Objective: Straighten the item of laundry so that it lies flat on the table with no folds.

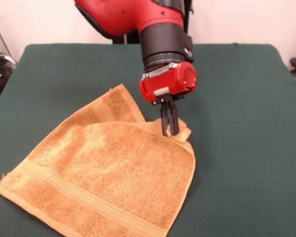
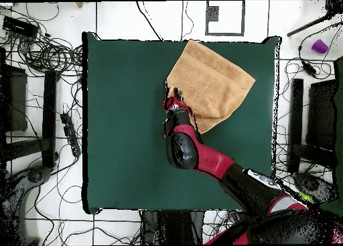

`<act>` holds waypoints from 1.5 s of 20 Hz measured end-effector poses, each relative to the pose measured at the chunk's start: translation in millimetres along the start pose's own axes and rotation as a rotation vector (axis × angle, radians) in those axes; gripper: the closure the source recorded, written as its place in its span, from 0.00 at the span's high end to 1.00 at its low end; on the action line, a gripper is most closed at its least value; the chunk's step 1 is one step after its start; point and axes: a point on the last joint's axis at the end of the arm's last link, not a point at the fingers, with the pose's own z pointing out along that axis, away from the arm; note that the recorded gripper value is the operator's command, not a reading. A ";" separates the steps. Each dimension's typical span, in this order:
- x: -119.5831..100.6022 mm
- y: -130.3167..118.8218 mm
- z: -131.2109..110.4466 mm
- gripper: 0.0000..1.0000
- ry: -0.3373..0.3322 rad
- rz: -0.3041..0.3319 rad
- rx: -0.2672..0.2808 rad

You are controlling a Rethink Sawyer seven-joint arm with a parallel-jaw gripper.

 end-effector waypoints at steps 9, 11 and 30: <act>-11.3 20.1 -8.8 0.00 0.005 0.030 -0.052; -10.5 25.7 -12.5 0.00 0.028 0.042 -0.075; 75.8 60.4 -72.9 0.00 0.249 -0.015 -0.289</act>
